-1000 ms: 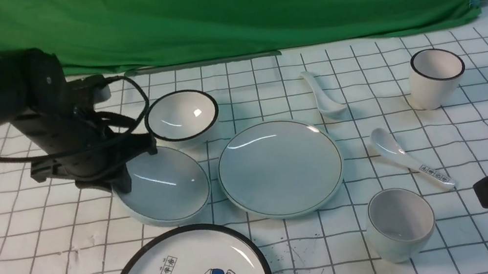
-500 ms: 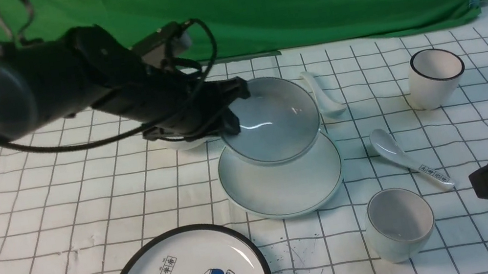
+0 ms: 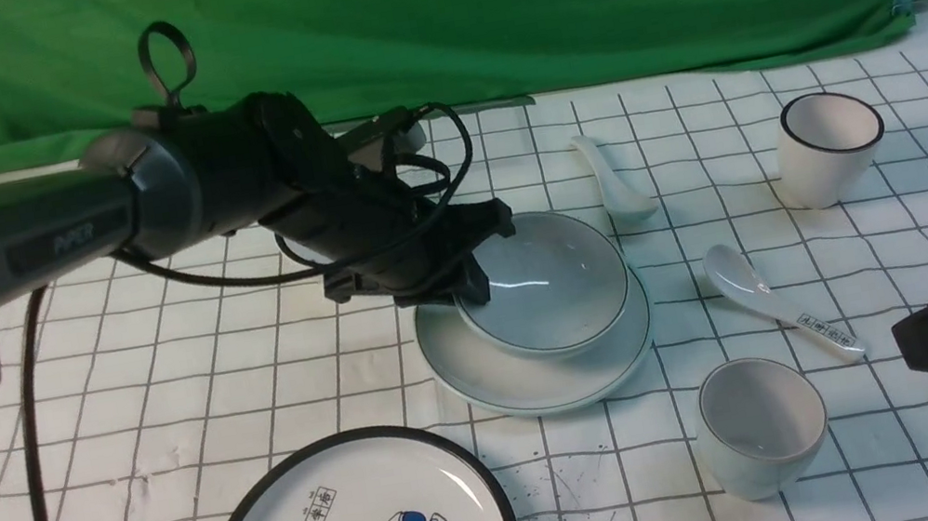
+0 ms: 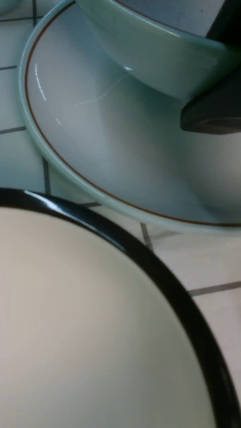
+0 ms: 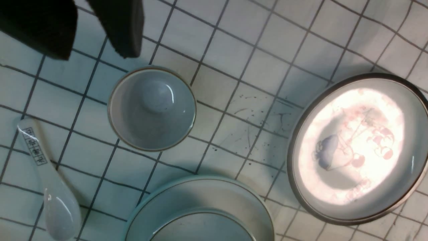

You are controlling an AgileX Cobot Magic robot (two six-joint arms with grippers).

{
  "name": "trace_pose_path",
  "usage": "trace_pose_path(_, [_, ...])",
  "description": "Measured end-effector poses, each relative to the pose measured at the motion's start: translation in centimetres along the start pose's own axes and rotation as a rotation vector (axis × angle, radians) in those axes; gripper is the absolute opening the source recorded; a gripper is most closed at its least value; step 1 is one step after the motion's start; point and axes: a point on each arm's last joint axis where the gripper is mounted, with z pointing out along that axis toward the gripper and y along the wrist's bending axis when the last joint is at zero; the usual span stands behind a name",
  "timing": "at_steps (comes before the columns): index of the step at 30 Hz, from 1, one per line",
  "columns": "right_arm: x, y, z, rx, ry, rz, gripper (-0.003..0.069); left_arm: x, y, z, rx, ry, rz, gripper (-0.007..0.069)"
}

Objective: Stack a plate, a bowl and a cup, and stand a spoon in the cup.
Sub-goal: Use the left arm to put the blue rice bowl into the blue large plate in the middle

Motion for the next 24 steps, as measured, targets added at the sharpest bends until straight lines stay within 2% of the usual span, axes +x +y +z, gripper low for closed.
trace_pose_path(3, [-0.2, -0.1, 0.3, 0.006, 0.012, -0.003, 0.0258, -0.1, 0.1, 0.0, -0.012, -0.008, 0.018, 0.0056])
trace_pose_path(7, [-0.9, -0.1, 1.2, 0.009, 0.069, -0.001, 0.0314, -0.1, 0.2, 0.0, -0.02, -0.01, 0.033, 0.0104])
trace_pose_path(9, [-2.0, -0.2, 2.2, 0.011, 0.13, -0.002, 0.0402, -0.2, 0.2, -0.1, -0.023, -0.012, 0.037, 0.0172])
trace_pose_path(10, [-2.1, -0.2, 2.2, 0.012, 0.127, -0.003, 0.041, -0.2, 0.2, -0.1, -0.023, -0.012, 0.037, 0.0185])
trace_pose_path(12, [-3.1, -0.3, 3.2, 0.015, 0.165, -0.001, 0.0484, -0.3, 0.1, -0.1, -0.023, -0.015, 0.041, 0.0256])
trace_pose_path(17, [-4.3, -0.7, 6.8, 0.023, 0.264, -0.019, 0.0561, -0.4, 0.1, -1.7, -0.073, 0.035, 0.123, 0.037])
trace_pose_path(21, [-4.3, -1.7, 10.0, 0.07, 0.346, -0.048, 0.0569, -1.3, -0.5, -5.7, -0.119, 0.042, 0.195, 0.0373])
trace_pose_path(24, [-3.9, -2.4, 12.5, 0.105, 0.411, -0.068, 0.0571, -1.6, -1.2, -9.9, -0.168, 0.02, 0.263, 0.03])
